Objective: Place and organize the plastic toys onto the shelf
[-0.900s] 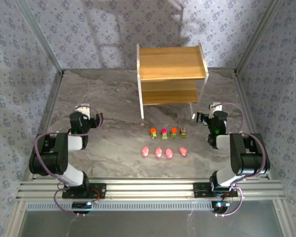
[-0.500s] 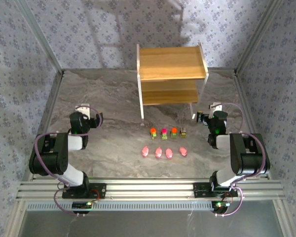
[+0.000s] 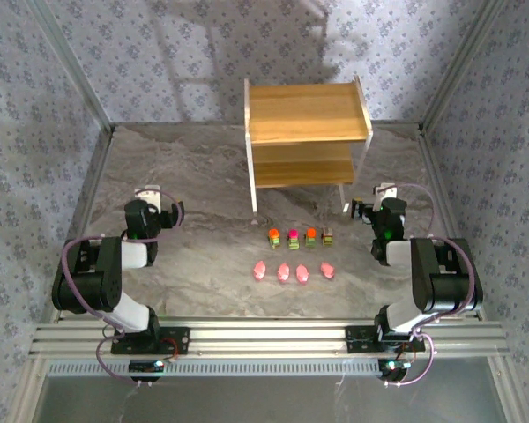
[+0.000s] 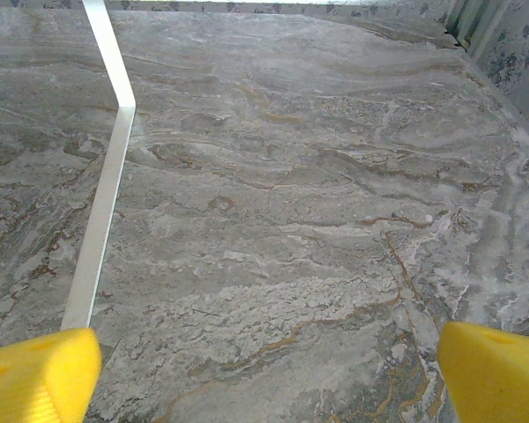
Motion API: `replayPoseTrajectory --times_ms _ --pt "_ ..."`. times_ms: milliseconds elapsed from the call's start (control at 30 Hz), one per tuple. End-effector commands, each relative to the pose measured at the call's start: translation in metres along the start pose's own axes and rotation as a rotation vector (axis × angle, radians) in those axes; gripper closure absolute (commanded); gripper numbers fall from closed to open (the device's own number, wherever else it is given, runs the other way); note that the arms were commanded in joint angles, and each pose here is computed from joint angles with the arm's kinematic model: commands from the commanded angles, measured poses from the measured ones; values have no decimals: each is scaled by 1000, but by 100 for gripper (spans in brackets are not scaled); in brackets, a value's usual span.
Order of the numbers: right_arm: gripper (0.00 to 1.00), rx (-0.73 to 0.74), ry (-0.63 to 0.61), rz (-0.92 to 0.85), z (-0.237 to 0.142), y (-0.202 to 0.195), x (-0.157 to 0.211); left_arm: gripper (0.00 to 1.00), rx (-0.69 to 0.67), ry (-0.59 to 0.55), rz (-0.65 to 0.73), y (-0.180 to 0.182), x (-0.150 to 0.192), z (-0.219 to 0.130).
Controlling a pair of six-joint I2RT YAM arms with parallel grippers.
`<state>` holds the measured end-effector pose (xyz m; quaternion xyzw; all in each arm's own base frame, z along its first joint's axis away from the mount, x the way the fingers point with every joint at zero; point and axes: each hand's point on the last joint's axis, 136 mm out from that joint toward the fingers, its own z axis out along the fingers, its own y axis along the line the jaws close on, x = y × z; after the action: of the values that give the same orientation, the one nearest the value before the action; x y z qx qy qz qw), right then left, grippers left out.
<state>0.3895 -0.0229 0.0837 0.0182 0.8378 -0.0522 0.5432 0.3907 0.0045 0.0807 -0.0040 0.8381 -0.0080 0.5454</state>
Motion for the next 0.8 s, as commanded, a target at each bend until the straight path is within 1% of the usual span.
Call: replayPoseTrajectory --times_ms 0,367,467,700,767 --pt "0 5 -8 18 1 -1 0 0 -7 -25 -11 2 -10 3" --pt "0 -9 -7 29 1 -1 0 0 1 -24 -25 4 -10 4" --pt "0 -19 -15 57 0 -5 0 0 0 -24 -25 4 -10 4" --pt "0 -5 -6 22 1 -1 0 0 -2 -25 -22 4 -10 3" --pt "0 -4 -8 22 1 -1 0 0 -28 -24 -25 7 -10 3"
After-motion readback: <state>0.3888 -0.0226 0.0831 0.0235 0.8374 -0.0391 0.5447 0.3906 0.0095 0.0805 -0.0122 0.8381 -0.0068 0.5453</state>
